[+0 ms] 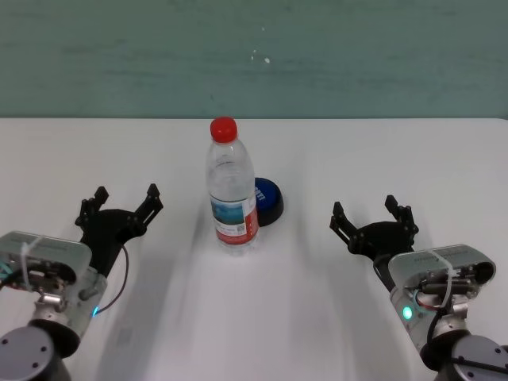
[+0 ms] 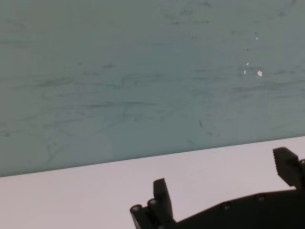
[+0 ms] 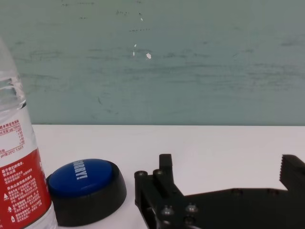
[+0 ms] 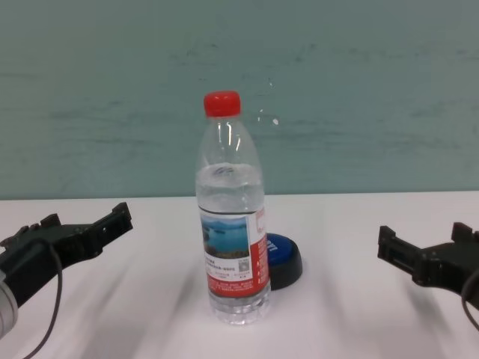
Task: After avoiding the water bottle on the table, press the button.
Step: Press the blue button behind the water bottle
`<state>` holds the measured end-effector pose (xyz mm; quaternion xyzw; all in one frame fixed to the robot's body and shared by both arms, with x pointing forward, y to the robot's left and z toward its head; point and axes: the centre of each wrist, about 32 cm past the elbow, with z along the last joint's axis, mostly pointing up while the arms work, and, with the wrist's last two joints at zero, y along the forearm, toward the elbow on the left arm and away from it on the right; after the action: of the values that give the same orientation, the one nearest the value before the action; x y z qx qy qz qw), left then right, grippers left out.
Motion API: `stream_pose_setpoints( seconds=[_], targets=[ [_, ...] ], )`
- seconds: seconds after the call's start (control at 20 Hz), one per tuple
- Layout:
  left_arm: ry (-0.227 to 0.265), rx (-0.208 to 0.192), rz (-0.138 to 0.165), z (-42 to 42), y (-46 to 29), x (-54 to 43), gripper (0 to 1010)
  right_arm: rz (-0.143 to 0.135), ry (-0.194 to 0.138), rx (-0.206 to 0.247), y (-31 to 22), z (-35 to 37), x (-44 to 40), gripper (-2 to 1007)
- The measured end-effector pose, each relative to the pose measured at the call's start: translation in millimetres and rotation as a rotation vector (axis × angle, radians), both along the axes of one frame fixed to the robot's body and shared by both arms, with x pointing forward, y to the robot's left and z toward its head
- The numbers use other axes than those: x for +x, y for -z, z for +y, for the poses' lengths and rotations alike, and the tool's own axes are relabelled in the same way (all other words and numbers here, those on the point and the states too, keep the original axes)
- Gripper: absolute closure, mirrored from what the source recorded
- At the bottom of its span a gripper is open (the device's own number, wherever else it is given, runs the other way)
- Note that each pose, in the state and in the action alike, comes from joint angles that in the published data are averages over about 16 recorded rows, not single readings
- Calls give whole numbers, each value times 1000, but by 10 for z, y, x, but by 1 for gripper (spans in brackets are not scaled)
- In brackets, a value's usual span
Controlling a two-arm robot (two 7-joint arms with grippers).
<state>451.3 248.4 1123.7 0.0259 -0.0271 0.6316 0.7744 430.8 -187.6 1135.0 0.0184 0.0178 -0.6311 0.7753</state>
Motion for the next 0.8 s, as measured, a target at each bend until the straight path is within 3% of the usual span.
stream_pose_setpoints(
  seconds=[0.8],
  targets=[
    [64, -6, -9, 85, -25, -170, 0, 0, 0, 0, 0, 0, 0, 1]
  ],
)
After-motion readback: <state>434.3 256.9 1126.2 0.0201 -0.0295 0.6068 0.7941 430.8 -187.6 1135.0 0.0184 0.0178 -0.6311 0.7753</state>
